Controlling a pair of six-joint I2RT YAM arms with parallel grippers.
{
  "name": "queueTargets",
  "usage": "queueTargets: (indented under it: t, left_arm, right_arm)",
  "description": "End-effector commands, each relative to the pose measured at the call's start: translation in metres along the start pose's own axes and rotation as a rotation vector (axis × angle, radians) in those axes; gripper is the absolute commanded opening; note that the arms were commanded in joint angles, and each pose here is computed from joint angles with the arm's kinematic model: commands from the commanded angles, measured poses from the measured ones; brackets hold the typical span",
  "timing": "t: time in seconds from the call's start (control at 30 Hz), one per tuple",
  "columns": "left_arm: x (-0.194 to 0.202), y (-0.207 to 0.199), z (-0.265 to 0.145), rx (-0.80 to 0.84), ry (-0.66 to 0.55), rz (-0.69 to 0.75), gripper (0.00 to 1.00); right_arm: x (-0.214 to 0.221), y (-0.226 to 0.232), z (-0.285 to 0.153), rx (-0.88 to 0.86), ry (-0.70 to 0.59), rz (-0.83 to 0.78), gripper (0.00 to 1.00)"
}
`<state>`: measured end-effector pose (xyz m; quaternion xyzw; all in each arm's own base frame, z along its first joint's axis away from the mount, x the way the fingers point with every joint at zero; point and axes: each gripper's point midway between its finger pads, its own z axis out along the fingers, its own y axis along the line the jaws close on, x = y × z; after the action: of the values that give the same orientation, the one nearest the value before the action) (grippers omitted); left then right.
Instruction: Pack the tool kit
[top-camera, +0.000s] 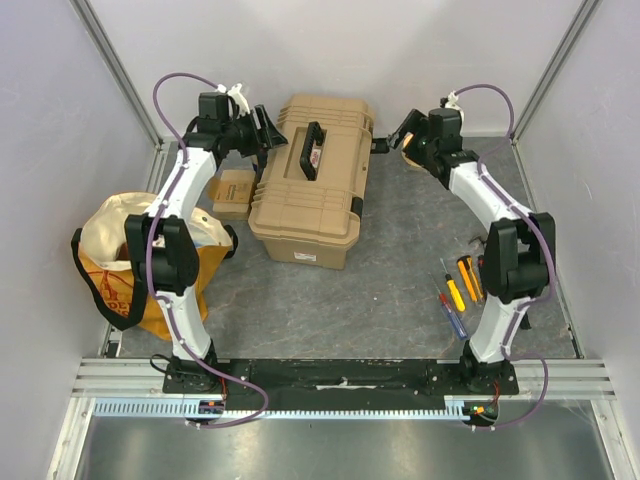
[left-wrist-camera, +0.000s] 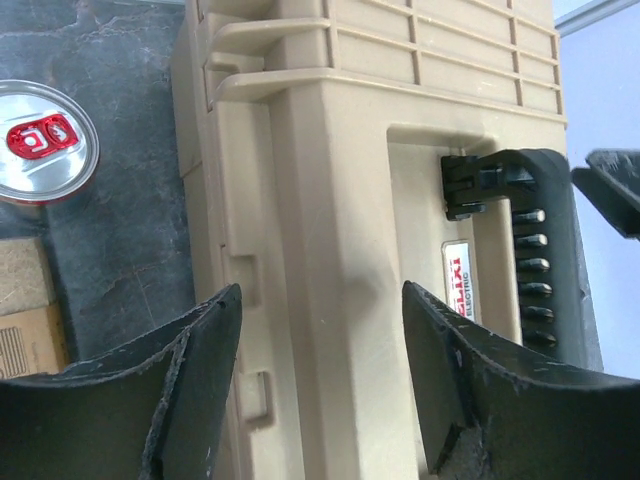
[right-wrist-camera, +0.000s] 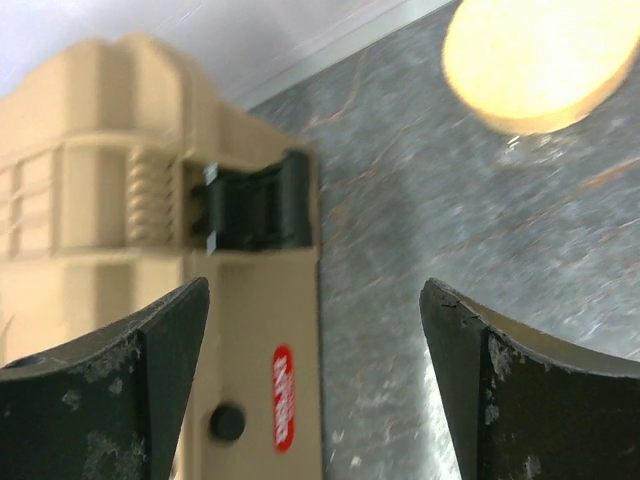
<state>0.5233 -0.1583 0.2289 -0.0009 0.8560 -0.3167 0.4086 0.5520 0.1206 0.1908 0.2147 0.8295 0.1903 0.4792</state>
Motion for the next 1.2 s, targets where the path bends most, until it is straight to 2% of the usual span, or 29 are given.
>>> queueTargets:
  t: [0.0, 0.13, 0.23, 0.4, 0.6, 0.73, 1.03, 1.17]
  left_arm:
    - [-0.028, -0.021, -0.025, -0.001, -0.038, 0.068, 0.73]
    - [-0.038, -0.044, -0.051, 0.047, -0.063, 0.113, 0.76]
    - [-0.032, -0.049, -0.065, 0.042, -0.051, 0.122, 0.76]
    - [0.006, -0.046, -0.085, 0.029, 0.016, 0.087, 0.76]
    - [0.059, -0.039, -0.102, 0.024, 0.095, 0.028, 0.76]
    - [0.081, -0.043, -0.116, 0.050, 0.102, -0.003, 0.76]
    - [0.089, -0.056, -0.138, 0.072, 0.073, -0.038, 0.76]
    - [0.091, -0.049, -0.149, -0.002, 0.051, -0.053, 0.76]
  right_arm:
    - [0.012, 0.045, -0.049, -0.245, 0.103, -0.049, 0.93]
    - [0.041, 0.050, -0.076, -0.354, 0.212, -0.063, 0.95]
    - [0.048, 0.053, -0.096, -0.393, 0.220, -0.023, 0.98]
    - [0.077, 0.059, -0.123, -0.474, 0.324, 0.107, 0.98]
    - [0.107, 0.084, -0.152, -0.638, 0.344, 0.123, 0.98]
    - [0.119, 0.088, -0.166, -0.664, 0.348, 0.145, 0.98]
    - [0.131, 0.066, -0.181, -0.612, 0.322, 0.219, 0.98]
    - [0.126, 0.061, -0.195, -0.619, 0.274, 0.254, 0.98]
